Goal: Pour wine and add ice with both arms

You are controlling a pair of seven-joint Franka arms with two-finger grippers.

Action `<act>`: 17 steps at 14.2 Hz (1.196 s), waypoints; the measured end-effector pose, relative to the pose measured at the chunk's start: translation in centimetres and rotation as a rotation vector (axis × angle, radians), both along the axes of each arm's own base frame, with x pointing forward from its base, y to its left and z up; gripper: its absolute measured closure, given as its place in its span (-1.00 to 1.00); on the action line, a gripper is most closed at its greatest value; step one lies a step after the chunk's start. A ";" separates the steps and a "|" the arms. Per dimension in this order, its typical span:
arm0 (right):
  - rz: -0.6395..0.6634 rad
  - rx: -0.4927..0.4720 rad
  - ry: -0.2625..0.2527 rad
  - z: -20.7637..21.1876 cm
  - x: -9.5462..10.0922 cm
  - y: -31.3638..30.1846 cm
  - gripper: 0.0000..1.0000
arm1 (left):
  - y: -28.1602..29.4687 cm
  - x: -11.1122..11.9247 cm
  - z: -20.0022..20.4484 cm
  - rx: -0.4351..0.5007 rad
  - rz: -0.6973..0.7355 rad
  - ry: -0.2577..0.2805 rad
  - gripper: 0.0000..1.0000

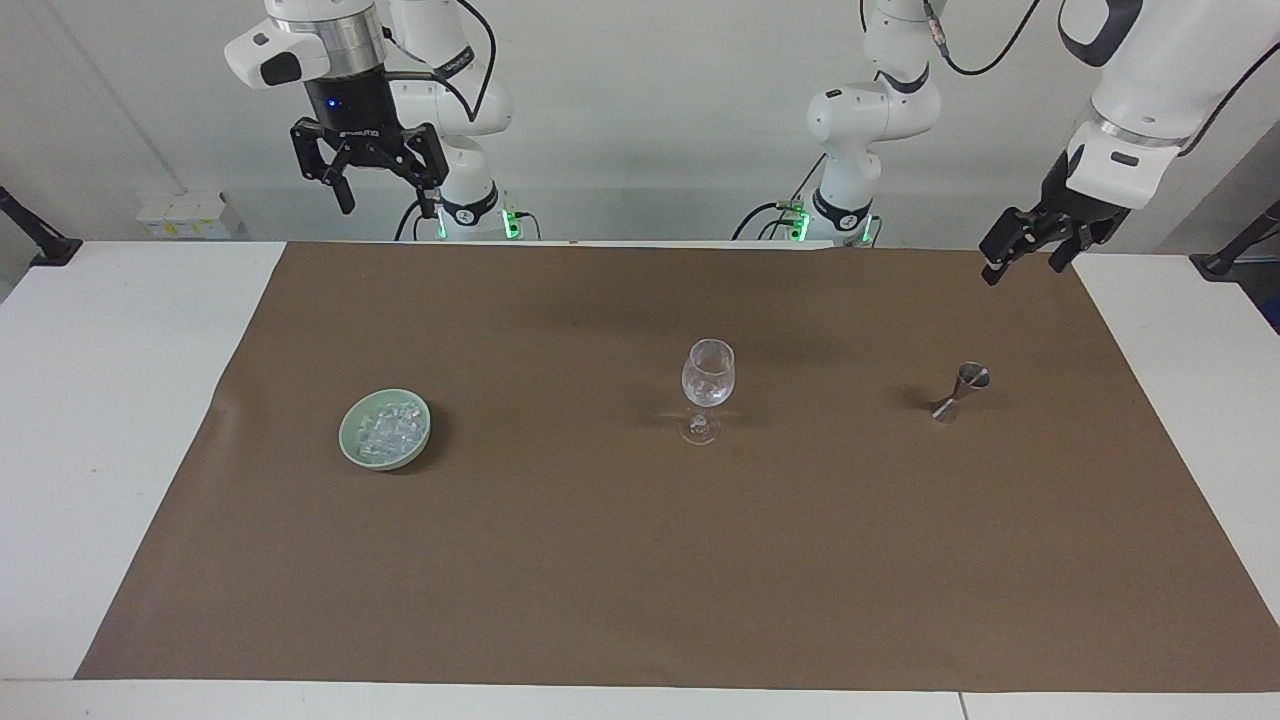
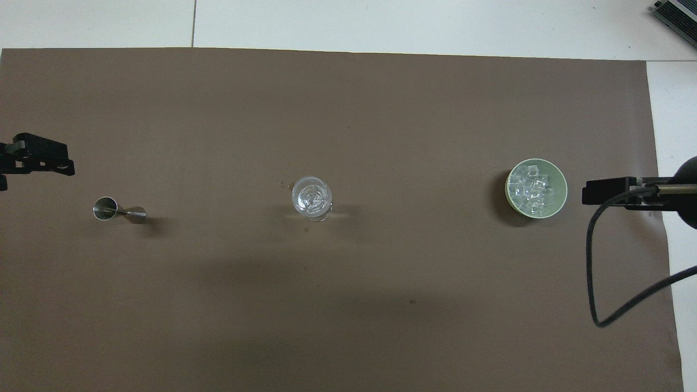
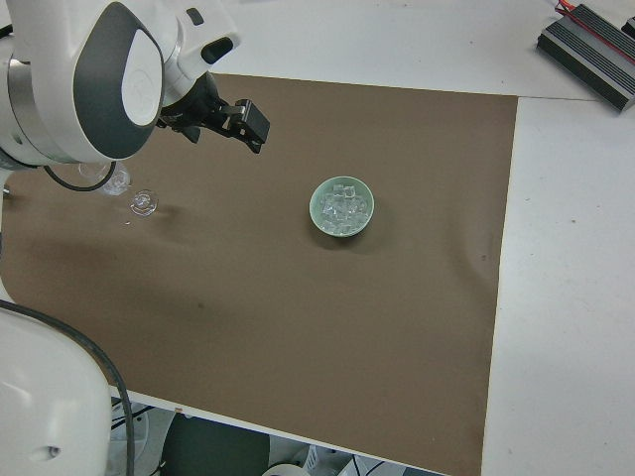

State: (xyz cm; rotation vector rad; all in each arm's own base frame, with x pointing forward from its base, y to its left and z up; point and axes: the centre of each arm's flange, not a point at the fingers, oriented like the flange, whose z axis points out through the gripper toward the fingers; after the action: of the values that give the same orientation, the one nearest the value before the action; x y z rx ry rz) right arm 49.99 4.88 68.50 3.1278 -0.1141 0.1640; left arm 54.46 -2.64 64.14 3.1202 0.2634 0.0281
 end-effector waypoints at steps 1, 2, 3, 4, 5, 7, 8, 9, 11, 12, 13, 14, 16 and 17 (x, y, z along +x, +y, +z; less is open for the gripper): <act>-0.003 0.000 0.013 -0.1 -0.1 -0.4 -1.00 | 0.1 0.0 0.0 0.000 -0.008 0.000 -1.00; -0.004 0.000 0.025 -0.2 -0.2 -0.7 -1.00 | 0.3 0.0 0.0 0.000 -0.018 0.000 -1.00; -0.004 0.000 0.034 -0.3 -0.3 -0.7 -1.00 | 0.4 0.0 0.0 0.000 -0.023 0.001 -1.00; -0.004 0.003 0.042 -0.5 -0.2 -0.8 -1.00 | 0.6 0.0 0.0 0.000 -0.025 0.001 -1.00; -0.006 0.006 0.052 -0.8 0.0 -1.1 -1.00 | 0.8 0.0 0.0 0.000 -0.026 0.001 -1.00; -0.008 0.008 0.071 -1.8 0.7 -1.3 -1.00 | 0.7 0.0 -0.1 -0.001 -0.032 0.003 -1.00; -0.007 0.009 0.075 -2.1 1.1 -1.2 -1.00 | 0.6 0.1 -0.1 -0.002 -0.035 0.004 -1.00; -0.007 0.011 0.077 -2.2 1.4 -1.2 -1.00 | 0.5 0.1 -0.2 -0.002 -0.046 0.006 -1.00; -0.010 0.012 0.077 -2.2 1.6 -1.5 -1.00 | 0.4 0.2 -0.5 -0.003 -0.087 0.010 -1.00; -0.012 0.013 0.077 -2.2 1.6 -1.6 -1.00 | 0.4 0.3 -0.6 -0.003 -0.100 0.012 -1.00; -0.012 0.013 0.077 -2.2 1.6 -1.6 -1.00 | 0.6 0.4 -0.8 -0.003 -0.107 0.015 -1.00; -0.012 0.013 0.078 -2.2 1.6 -1.6 -1.00 | 0.7 0.5 -0.9 -0.003 -0.109 0.017 -1.00; -0.012 0.012 0.079 -2.3 1.6 -1.6 -1.00 | 0.7 0.5 -0.9 -0.003 -0.112 0.017 -1.00; -0.012 0.012 0.080 -2.3 1.6 -1.6 -1.00 | 0.7 0.5 -0.9 -0.003 -0.114 0.017 -1.00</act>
State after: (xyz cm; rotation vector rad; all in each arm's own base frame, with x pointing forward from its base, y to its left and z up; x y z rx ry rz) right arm 51.61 3.31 66.18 3.1400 -0.1337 0.0386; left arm 54.94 -1.97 63.21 3.1279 0.0856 -0.0002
